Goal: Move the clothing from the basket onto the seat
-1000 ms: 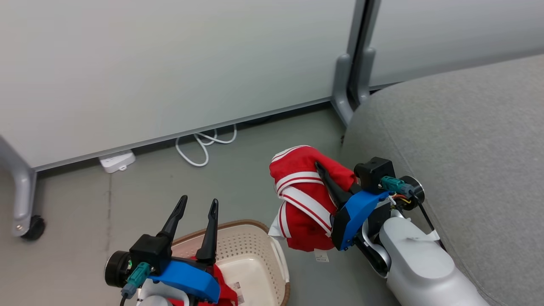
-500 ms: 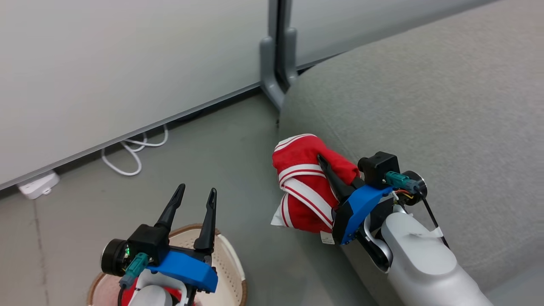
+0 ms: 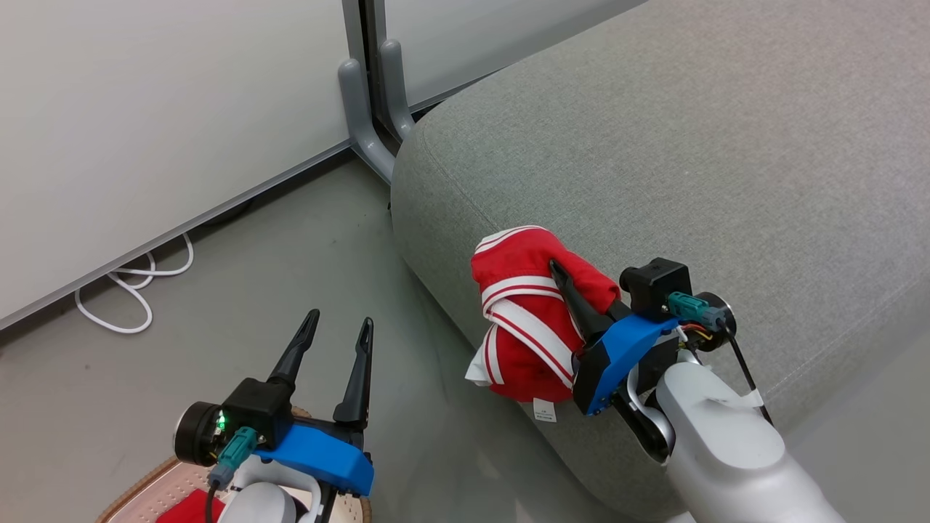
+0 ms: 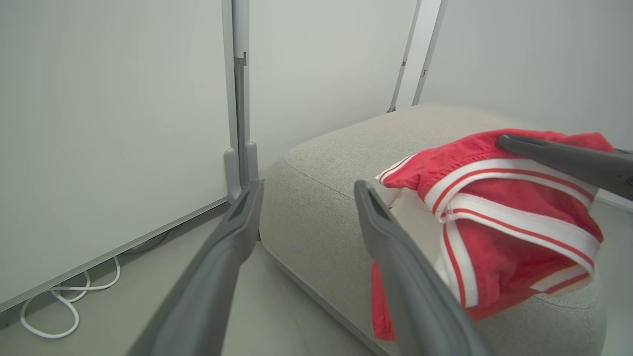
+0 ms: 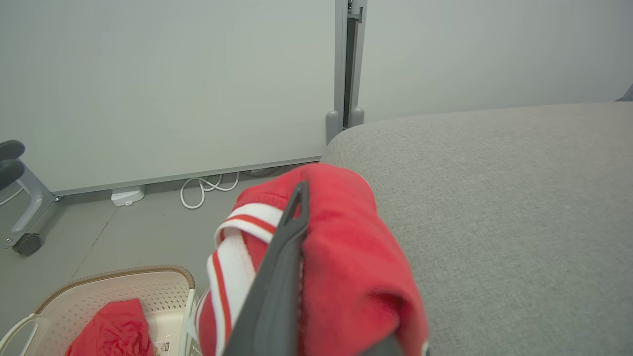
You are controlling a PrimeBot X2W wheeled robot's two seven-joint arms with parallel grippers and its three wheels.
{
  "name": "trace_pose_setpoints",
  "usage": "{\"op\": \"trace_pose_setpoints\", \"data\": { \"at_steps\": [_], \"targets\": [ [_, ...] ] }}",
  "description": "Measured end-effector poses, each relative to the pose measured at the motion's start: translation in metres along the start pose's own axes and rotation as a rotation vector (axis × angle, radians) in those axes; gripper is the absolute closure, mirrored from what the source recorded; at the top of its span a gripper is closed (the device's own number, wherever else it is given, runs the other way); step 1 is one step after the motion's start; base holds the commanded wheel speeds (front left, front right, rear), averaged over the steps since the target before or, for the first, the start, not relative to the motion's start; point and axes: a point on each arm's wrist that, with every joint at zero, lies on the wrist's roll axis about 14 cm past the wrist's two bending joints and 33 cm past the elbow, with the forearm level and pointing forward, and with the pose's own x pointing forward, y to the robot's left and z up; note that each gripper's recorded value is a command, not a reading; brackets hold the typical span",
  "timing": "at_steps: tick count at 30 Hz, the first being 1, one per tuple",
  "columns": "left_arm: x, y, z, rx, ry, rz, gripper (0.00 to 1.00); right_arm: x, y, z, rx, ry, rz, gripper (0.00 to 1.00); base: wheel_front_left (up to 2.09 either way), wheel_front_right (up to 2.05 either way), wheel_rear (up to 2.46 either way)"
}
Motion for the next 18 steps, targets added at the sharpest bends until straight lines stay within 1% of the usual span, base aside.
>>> {"op": "trace_pose_setpoints", "data": {
  "at_steps": [8,18],
  "targets": [
    [0.0000,0.0004,0.0000,-0.004,-0.002,0.002,0.00,-0.0001,-0.0015,-0.0023,0.007,0.003,-0.007,1.00,0.00,0.00,0.00],
    [-0.0044,0.0084,-0.0007,-0.008,-0.003,0.025,0.00,0.0077,0.0002,-0.0028,0.017,0.003,-0.005,1.00,0.00,0.00,0.00]
  ]
}}
